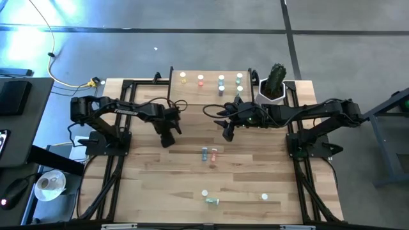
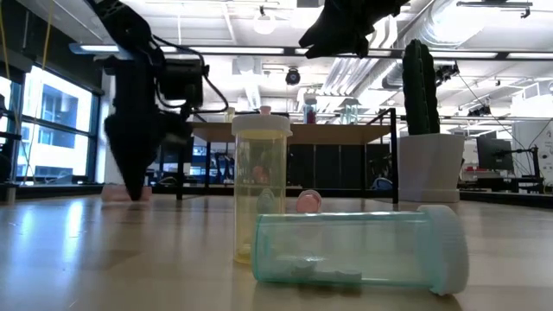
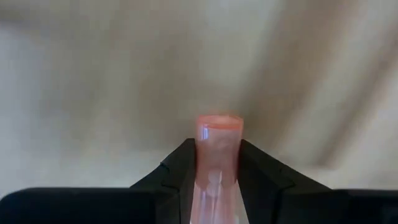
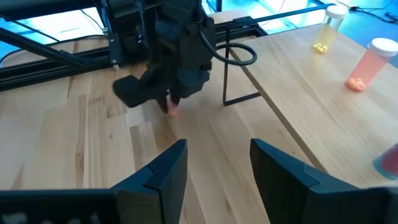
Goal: Pick and place medicine bottles onto shelf by color
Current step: Put the left pink pill bottle on the shelf aligned with the other pink pill bottle
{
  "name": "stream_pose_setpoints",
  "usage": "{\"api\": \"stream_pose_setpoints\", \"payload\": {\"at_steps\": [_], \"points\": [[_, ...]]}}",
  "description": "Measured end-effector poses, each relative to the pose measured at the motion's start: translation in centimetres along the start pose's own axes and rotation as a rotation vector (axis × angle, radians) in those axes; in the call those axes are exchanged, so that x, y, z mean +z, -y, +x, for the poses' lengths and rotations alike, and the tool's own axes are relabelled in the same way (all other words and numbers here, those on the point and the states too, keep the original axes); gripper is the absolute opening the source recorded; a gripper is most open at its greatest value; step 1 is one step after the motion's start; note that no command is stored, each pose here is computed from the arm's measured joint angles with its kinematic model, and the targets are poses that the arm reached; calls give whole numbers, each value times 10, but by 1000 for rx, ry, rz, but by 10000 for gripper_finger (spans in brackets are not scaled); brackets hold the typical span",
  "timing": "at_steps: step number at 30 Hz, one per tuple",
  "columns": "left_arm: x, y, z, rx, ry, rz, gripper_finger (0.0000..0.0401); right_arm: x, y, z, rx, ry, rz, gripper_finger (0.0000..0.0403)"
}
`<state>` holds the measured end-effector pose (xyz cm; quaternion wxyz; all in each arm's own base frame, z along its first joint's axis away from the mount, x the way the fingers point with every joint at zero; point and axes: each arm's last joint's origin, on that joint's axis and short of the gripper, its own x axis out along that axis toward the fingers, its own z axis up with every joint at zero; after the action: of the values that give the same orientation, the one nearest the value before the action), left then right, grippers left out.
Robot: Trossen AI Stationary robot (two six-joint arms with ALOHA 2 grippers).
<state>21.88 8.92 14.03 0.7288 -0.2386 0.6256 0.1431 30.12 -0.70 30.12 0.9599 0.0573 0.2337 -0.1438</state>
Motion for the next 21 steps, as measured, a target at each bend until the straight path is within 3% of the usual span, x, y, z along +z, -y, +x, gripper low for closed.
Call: {"api": "stream_pose_setpoints", "payload": {"at_steps": [8,16,21], "points": [[24,18,-10,-524,100,-209,92,0,0,0,14,-2,-32,167],[51,29,-25,-784,217,-429,92,-1,-7,-1,232,-17,-226,167],[65,37,-40,-930,294,-543,92,-4,-18,-4,336,21,-497,167]]}}
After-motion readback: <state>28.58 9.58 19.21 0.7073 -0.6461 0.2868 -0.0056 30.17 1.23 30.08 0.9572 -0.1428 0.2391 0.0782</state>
